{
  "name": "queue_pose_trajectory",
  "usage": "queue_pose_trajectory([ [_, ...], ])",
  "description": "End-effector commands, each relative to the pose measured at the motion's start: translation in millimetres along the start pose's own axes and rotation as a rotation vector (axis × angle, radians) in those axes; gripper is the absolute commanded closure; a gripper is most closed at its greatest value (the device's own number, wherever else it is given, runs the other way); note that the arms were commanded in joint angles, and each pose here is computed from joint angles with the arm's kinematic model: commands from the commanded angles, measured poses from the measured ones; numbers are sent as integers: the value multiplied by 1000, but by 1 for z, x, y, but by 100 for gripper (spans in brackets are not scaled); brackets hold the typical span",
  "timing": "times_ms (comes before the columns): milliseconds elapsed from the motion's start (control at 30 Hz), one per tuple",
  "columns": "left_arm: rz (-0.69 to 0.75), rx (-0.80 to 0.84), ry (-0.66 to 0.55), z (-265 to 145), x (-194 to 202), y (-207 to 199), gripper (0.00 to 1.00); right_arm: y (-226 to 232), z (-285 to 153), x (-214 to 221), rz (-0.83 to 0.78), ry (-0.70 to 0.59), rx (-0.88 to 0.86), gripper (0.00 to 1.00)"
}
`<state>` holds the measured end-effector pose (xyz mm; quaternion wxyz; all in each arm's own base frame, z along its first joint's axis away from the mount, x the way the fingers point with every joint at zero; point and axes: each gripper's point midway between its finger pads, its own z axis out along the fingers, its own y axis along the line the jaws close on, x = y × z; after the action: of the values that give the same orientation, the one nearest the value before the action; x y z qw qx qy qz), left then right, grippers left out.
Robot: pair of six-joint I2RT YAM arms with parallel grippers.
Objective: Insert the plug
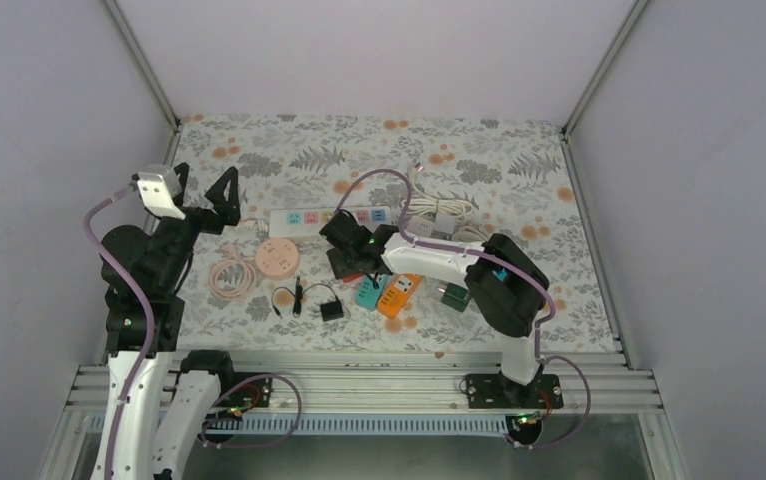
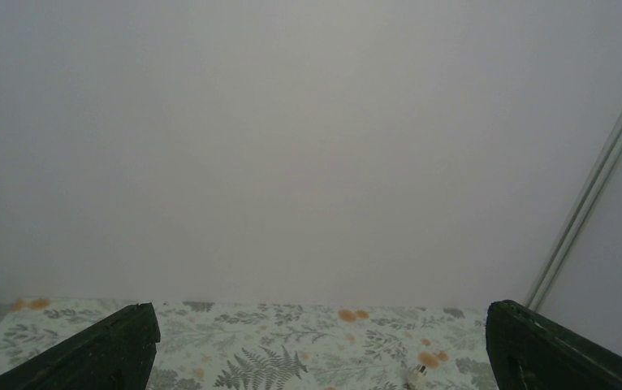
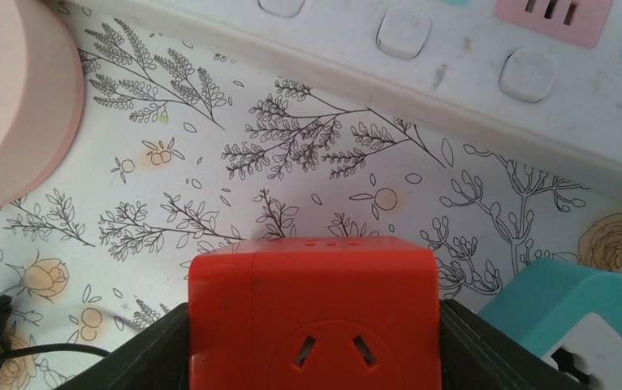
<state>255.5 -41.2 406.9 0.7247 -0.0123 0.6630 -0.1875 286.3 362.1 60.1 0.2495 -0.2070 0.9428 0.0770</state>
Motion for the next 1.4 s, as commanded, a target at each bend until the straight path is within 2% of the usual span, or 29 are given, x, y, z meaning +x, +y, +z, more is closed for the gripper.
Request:
queue_pose_trajectory([
  [0,32,56,-13,-4,-6,-11,0,2,-17,-21,28,-98,-20,41],
  [233,-8,87,58,8,8,-13,0,19,-85,-61,122,-293,-342,42],
  [367,-38,184,145,17,28,-25,0,-2,-120,-89,255,-384,-513,42],
  [600,-221,274,364,35,101,-32,0,-29,-160,-105,454,-419,-805,41],
  [700,-263,281,384,41,122,-40,0,-40,-166,-111,536,-414,-839,42],
  [867,-317,295,485,54,161,-65,0,-44,-176,-119,632,-410,-864,42],
  [1000,-284,258,515,62,189,-87,0,-51,-173,-120,735,-393,-834,43],
  [1200,-289,347,524,73,210,-135,0,-54,-169,-120,820,-387,-797,43],
  [1367,-277,320,531,80,222,-155,0,-53,-168,-122,842,-382,-772,41],
])
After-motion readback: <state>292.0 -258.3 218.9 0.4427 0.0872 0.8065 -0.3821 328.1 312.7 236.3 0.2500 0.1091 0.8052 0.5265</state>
